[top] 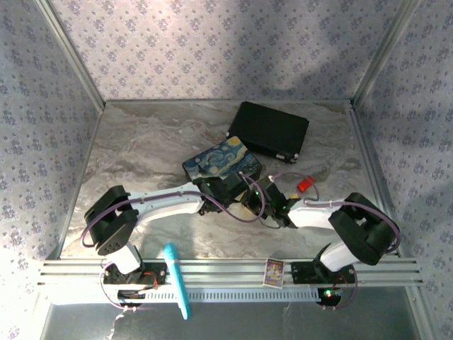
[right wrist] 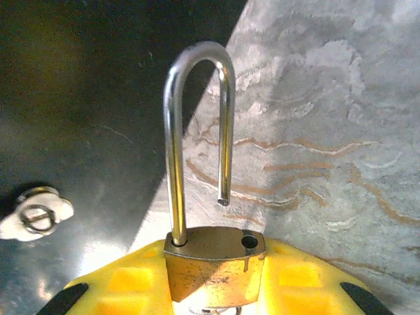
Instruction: Unlock the padlock with the key
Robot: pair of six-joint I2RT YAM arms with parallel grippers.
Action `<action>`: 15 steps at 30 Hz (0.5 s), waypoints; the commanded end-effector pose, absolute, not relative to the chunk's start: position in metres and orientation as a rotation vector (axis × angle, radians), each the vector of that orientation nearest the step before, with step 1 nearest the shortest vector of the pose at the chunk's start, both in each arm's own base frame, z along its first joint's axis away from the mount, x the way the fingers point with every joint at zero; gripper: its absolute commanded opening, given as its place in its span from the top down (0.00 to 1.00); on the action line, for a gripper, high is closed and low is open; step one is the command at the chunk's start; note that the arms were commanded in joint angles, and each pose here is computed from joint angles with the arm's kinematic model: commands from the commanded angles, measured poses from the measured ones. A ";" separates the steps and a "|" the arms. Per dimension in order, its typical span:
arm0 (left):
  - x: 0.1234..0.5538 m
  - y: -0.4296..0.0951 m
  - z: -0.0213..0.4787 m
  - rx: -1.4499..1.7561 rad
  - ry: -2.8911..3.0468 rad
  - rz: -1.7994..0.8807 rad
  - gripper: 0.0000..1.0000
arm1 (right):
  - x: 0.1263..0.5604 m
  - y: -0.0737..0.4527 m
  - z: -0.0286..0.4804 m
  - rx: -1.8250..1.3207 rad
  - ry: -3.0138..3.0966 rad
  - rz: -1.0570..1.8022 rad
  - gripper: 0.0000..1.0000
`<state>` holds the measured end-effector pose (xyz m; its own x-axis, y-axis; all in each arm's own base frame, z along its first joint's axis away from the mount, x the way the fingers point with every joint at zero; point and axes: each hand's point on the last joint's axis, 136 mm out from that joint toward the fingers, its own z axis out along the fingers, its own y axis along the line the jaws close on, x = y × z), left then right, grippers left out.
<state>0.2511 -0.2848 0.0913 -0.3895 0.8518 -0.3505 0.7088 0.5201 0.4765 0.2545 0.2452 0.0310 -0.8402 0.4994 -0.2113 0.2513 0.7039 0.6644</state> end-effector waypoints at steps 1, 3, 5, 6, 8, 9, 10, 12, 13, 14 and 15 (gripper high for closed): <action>0.192 -0.238 0.023 1.566 2.466 0.409 0.76 | 0.199 0.205 -0.014 0.483 2.930 0.607 0.99; 0.194 -0.238 0.026 1.555 2.464 0.416 0.76 | 0.187 0.194 -0.020 0.406 3.058 0.498 0.98; 0.195 -0.237 0.028 1.545 2.456 0.423 0.76 | 0.179 0.187 -0.022 0.326 3.133 0.399 0.98; 0.197 -0.237 0.030 1.535 2.454 0.423 0.76 | 0.175 0.184 -0.024 0.298 3.165 0.371 0.98; 0.199 -0.236 0.033 1.517 2.442 0.427 0.76 | 0.169 0.181 -0.026 0.260 3.220 0.335 0.98; 0.201 -0.235 0.035 1.503 2.433 0.441 0.75 | 0.166 0.178 -0.028 0.237 3.253 0.296 0.98; 0.204 -0.234 0.037 1.484 2.431 0.448 0.75 | 0.165 0.175 -0.027 0.202 3.273 0.251 0.98; 0.208 -0.232 0.041 1.447 2.428 0.458 0.72 | 0.160 0.166 -0.025 0.144 3.317 0.139 0.98; 0.210 -0.232 0.043 1.431 2.420 0.471 0.70 | 0.160 0.166 -0.024 0.136 3.327 0.136 0.98; 0.213 -0.231 0.045 1.411 2.413 0.487 0.67 | 0.160 0.166 -0.023 0.139 3.336 0.148 0.97; 0.215 -0.230 0.047 1.396 2.402 0.502 0.66 | 0.161 0.167 -0.021 0.141 3.347 0.151 0.97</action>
